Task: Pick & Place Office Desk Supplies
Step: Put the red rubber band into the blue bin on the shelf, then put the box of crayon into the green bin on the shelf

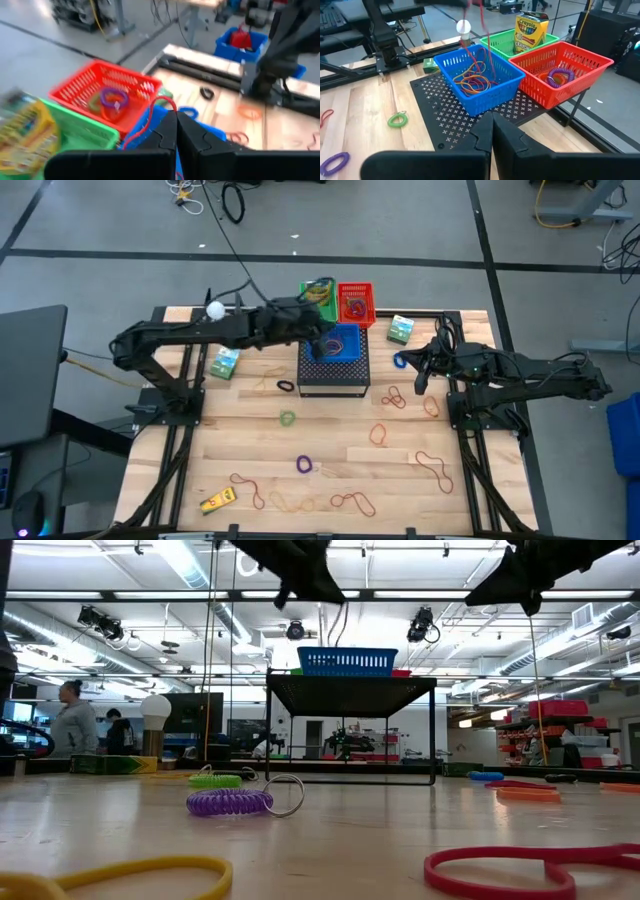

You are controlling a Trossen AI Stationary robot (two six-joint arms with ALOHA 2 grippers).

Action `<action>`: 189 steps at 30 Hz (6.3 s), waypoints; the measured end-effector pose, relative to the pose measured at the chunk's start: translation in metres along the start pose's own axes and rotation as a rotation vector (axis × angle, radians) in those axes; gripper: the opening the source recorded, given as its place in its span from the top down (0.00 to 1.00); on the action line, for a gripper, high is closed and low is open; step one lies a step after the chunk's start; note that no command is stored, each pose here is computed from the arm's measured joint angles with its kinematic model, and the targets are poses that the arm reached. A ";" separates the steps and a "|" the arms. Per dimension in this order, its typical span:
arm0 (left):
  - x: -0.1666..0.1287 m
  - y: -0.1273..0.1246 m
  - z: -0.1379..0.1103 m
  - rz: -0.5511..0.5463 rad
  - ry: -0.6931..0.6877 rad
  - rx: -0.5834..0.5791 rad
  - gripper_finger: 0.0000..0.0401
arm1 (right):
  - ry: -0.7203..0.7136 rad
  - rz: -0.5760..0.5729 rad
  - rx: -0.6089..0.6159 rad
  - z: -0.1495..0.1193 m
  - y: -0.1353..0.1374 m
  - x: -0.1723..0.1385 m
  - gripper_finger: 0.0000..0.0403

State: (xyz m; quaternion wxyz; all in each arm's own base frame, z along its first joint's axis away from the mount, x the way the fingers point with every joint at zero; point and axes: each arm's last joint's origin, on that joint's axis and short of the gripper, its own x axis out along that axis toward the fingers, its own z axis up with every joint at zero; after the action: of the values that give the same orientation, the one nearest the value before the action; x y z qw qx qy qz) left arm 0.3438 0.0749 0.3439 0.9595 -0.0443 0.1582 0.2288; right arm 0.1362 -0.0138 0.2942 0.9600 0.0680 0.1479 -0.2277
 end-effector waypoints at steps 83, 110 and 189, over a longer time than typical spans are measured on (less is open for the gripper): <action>-0.052 0.130 -0.201 0.807 0.965 -0.500 0.60 | 0.034 -0.051 -0.033 0.001 -0.001 0.027 0.97; -0.047 0.112 -0.202 0.761 0.959 -0.409 0.99 | -0.048 -0.038 -0.054 0.009 0.001 0.027 0.97; -0.112 -0.089 -0.054 -0.906 -0.487 -0.296 1.00 | -0.298 0.797 0.341 0.019 0.144 0.097 0.29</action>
State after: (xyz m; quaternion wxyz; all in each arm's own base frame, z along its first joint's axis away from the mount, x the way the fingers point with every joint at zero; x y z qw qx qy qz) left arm 0.2738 -0.0603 0.3308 0.9546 -0.1886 -0.1379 -0.1849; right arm 0.2893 0.0701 0.2909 0.9586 0.2432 -0.0693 0.1310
